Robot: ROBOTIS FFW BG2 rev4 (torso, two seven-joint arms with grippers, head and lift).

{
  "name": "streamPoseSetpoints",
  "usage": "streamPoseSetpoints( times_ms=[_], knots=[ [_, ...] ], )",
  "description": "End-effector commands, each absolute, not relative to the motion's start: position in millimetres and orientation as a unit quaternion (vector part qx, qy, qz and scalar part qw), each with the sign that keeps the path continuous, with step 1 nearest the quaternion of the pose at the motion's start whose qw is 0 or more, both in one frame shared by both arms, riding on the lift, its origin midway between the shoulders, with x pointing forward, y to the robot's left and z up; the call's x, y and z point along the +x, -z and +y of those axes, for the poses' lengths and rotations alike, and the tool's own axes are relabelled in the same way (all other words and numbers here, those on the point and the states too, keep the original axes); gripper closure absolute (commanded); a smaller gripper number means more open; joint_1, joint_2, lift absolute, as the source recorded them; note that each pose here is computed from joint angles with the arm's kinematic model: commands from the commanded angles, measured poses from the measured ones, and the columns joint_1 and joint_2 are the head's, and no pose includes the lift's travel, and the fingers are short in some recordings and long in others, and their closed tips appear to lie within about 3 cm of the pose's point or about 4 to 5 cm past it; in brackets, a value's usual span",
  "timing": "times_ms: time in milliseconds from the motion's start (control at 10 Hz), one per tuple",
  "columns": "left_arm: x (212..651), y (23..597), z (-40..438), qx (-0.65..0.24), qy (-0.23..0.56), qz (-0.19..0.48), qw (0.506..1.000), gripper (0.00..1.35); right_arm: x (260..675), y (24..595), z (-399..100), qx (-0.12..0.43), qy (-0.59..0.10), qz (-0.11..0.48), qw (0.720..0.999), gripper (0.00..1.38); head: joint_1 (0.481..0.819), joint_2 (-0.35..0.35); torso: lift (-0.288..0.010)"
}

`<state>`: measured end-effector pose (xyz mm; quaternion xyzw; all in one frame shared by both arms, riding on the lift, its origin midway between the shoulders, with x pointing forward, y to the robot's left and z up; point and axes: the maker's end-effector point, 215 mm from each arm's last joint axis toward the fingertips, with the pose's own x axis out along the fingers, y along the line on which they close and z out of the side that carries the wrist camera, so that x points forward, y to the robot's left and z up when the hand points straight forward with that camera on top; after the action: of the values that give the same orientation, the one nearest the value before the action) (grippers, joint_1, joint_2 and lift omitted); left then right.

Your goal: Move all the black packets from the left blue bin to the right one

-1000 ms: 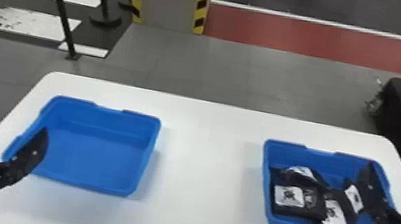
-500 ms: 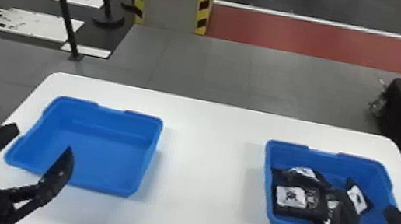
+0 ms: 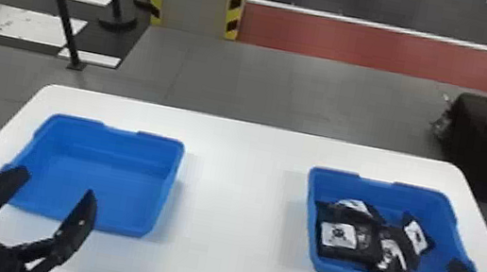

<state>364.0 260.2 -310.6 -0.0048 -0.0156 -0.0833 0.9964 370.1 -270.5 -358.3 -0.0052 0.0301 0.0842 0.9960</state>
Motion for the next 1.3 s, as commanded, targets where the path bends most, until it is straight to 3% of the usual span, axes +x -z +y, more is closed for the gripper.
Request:
streamPoseSetpoints(
  times_ms=[0, 400, 1200],
  knots=[
    [364, 305, 258, -0.014, 0.085, -0.025, 0.996, 0.15, 364, 347, -268, -0.006, -0.086, 0.024, 0.996, 0.27, 0.695, -0.015, -0.110],
    [362, 298, 244, -0.046, 0.085, -0.040, 0.995, 0.15, 352, 313, -265, -0.004, -0.083, -0.001, 0.997, 0.27, 0.695, -0.024, -0.110],
    [363, 299, 231, -0.064, 0.093, -0.037, 0.993, 0.15, 352, 306, -260, 0.009, -0.080, -0.015, 0.997, 0.27, 0.695, -0.049, -0.110]
  ],
)
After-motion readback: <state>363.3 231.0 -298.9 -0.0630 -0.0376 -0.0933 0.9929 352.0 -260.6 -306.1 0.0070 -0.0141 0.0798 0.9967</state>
